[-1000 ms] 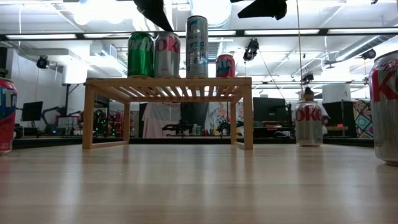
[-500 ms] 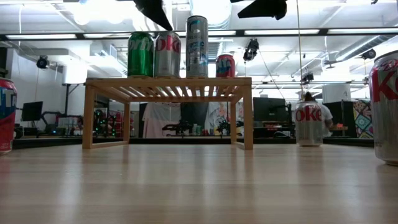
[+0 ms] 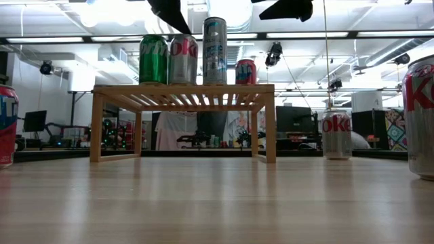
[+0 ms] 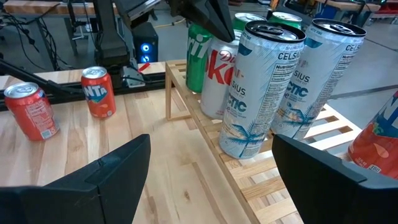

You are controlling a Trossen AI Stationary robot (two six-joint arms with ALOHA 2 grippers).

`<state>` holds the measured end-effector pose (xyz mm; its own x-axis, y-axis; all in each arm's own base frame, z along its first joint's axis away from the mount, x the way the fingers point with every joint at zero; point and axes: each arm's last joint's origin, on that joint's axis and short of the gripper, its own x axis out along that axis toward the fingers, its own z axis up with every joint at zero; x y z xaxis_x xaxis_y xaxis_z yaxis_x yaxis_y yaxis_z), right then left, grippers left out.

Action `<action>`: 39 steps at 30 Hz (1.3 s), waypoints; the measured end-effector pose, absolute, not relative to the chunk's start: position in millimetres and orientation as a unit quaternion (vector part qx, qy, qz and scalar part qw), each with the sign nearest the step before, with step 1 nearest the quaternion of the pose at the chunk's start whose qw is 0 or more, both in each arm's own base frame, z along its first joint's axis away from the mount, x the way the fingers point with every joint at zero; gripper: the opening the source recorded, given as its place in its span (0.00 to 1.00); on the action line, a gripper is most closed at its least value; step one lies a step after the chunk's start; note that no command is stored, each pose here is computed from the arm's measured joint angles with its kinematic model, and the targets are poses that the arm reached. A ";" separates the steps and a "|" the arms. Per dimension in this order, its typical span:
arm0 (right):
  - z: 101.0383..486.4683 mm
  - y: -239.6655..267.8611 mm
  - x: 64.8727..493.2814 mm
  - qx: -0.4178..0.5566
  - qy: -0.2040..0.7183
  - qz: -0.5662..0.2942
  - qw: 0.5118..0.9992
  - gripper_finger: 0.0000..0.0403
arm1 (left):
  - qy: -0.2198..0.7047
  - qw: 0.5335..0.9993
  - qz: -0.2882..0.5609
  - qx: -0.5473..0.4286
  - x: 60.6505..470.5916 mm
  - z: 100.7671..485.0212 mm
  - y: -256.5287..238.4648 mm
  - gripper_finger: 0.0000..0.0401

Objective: Place canned beverage on shelf
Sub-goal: Adjust the white soda can, then put the white soda can on the shelf

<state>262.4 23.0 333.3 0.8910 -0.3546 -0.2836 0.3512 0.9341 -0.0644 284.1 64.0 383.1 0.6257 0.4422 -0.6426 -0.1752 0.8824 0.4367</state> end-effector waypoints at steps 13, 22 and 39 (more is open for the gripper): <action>333.3 23.1 262.4 -0.008 0.147 -0.181 0.972 0.81 | 0.389 0.896 0.145 0.156 282.7 384.6 61.7 0.00; 333.3 23.1 262.4 -0.006 0.147 -0.181 0.972 0.81 | 0.392 0.892 0.155 0.165 282.5 384.6 62.4 0.00; 336.4 23.3 263.4 0.001 0.130 -0.181 0.975 0.81 | 0.345 0.912 0.170 0.144 260.7 409.4 57.0 0.00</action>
